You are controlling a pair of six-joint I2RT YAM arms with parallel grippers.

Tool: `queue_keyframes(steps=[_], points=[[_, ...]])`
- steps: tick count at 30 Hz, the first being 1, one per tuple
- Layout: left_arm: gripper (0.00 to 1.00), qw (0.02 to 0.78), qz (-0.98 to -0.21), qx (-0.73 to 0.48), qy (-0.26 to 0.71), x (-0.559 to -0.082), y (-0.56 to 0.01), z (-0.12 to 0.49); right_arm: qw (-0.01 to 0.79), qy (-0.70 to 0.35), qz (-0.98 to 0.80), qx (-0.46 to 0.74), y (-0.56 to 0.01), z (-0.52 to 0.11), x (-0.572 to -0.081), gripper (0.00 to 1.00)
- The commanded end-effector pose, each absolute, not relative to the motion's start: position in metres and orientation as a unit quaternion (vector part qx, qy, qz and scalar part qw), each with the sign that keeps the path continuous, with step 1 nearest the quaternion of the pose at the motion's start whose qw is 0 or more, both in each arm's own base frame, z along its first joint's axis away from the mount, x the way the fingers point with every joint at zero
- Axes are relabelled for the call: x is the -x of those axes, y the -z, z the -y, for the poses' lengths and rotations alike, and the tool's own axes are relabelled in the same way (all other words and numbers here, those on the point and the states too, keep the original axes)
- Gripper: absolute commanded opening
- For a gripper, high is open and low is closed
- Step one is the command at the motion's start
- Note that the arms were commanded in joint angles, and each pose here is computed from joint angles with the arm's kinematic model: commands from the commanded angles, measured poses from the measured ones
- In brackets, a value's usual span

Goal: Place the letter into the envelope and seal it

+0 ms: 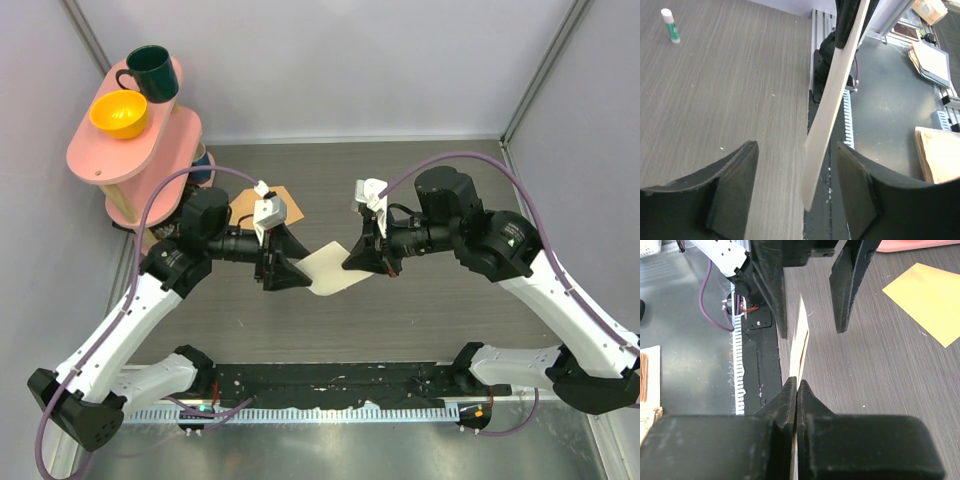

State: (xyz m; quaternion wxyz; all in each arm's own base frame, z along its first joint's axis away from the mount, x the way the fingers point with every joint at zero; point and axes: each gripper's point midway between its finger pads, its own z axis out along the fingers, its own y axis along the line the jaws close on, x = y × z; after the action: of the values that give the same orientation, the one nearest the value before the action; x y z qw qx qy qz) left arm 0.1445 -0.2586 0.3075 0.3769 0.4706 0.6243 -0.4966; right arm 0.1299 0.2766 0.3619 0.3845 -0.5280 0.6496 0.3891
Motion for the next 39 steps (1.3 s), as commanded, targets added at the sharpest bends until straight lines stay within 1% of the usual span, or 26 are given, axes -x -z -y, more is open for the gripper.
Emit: queue_keyframes(steps=[1,2,3,4,5,6,7,8,9,10,13,15,17,18,19,21,22,23,25,32,38,39], points=[[0.57,0.392,-0.597,-0.467,0.521,-0.148,-0.334,0.268,0.407,-0.413,-0.622,0.526,-0.379,-0.286,-0.129,0.01],[0.39,0.388,-0.602,-0.458,0.527,-0.148,-0.334,0.269,0.407,-0.413,-0.622,0.527,-0.379,-0.287,-0.13,0.01],[0.3,0.393,-0.596,-0.459,0.529,-0.149,-0.335,0.27,0.406,-0.413,-0.622,0.527,-0.378,-0.286,-0.13,0.01],[0.18,0.391,-0.593,-0.46,0.533,-0.147,-0.336,0.27,0.406,-0.412,-0.623,0.526,-0.378,-0.286,-0.13,0.01],[0.0,0.389,-0.595,-0.457,0.535,-0.147,-0.336,0.27,0.406,-0.414,-0.624,0.524,-0.377,-0.286,-0.129,0.04],[0.0,0.389,-0.593,-0.457,0.536,-0.146,-0.335,0.27,0.406,-0.414,-0.626,0.522,-0.376,-0.286,-0.13,0.14],[0.0,0.385,-0.592,-0.459,0.539,-0.143,-0.334,0.27,0.411,-0.417,-0.624,0.519,-0.378,-0.288,-0.131,0.34],[0.0,0.384,-0.592,-0.46,0.539,-0.143,-0.333,0.27,0.411,-0.422,-0.624,0.513,-0.381,-0.29,-0.131,0.41],[0.0,0.383,-0.594,-0.459,0.539,-0.143,-0.331,0.27,0.412,-0.425,-0.624,0.51,-0.381,-0.293,-0.133,0.45],[0.0,0.383,-0.594,-0.459,0.539,-0.143,-0.331,0.27,0.421,-0.43,-0.616,0.509,-0.386,-0.297,-0.135,0.54],[0.0,0.377,-0.592,-0.462,0.542,-0.141,-0.329,0.272,0.419,-0.439,-0.612,0.506,-0.389,-0.309,-0.14,0.62],[0.0,0.375,-0.591,-0.464,0.543,-0.138,-0.329,0.274,0.416,-0.446,-0.61,0.505,-0.391,-0.318,-0.143,0.62],[0.0,0.373,-0.593,-0.464,0.542,-0.138,-0.327,0.274,0.416,-0.45,-0.608,0.505,-0.392,-0.323,-0.144,0.58],[0.0,0.372,-0.593,-0.464,0.543,-0.137,-0.326,0.274,0.418,-0.45,-0.607,0.505,-0.394,-0.326,-0.147,0.54],[0.0,0.372,-0.593,-0.464,0.542,-0.136,-0.326,0.274,0.42,-0.448,-0.607,0.505,-0.395,-0.327,-0.148,0.4],[0.0,0.371,-0.597,-0.463,0.54,-0.136,-0.324,0.272,0.426,-0.435,-0.611,0.505,-0.395,-0.325,-0.153,0.22],[0.0,0.37,-0.598,-0.463,0.539,-0.135,-0.323,0.272,0.432,-0.426,-0.609,0.511,-0.394,-0.323,-0.154,0.06],[0.0,0.369,-0.601,-0.463,0.537,-0.133,-0.322,0.27,0.436,-0.418,-0.611,0.512,-0.393,-0.321,-0.156,0.01],[0.0,0.37,-0.602,-0.466,0.532,-0.132,-0.319,0.268,0.446,-0.402,-0.615,0.512,-0.394,-0.315,-0.158,0.01],[0.0,0.363,-0.613,-0.46,0.53,-0.133,-0.311,0.263,0.453,-0.395,-0.622,0.503,-0.397,-0.302,-0.156,0.01],[0.0,0.357,-0.616,-0.463,0.527,-0.13,-0.307,0.261,0.453,-0.41,-0.63,0.48,-0.406,-0.294,-0.162,0.01],[0.0,0.357,-0.615,-0.465,0.527,-0.13,-0.306,0.26,0.451,-0.414,-0.63,0.478,-0.408,-0.293,-0.16,0.04]])
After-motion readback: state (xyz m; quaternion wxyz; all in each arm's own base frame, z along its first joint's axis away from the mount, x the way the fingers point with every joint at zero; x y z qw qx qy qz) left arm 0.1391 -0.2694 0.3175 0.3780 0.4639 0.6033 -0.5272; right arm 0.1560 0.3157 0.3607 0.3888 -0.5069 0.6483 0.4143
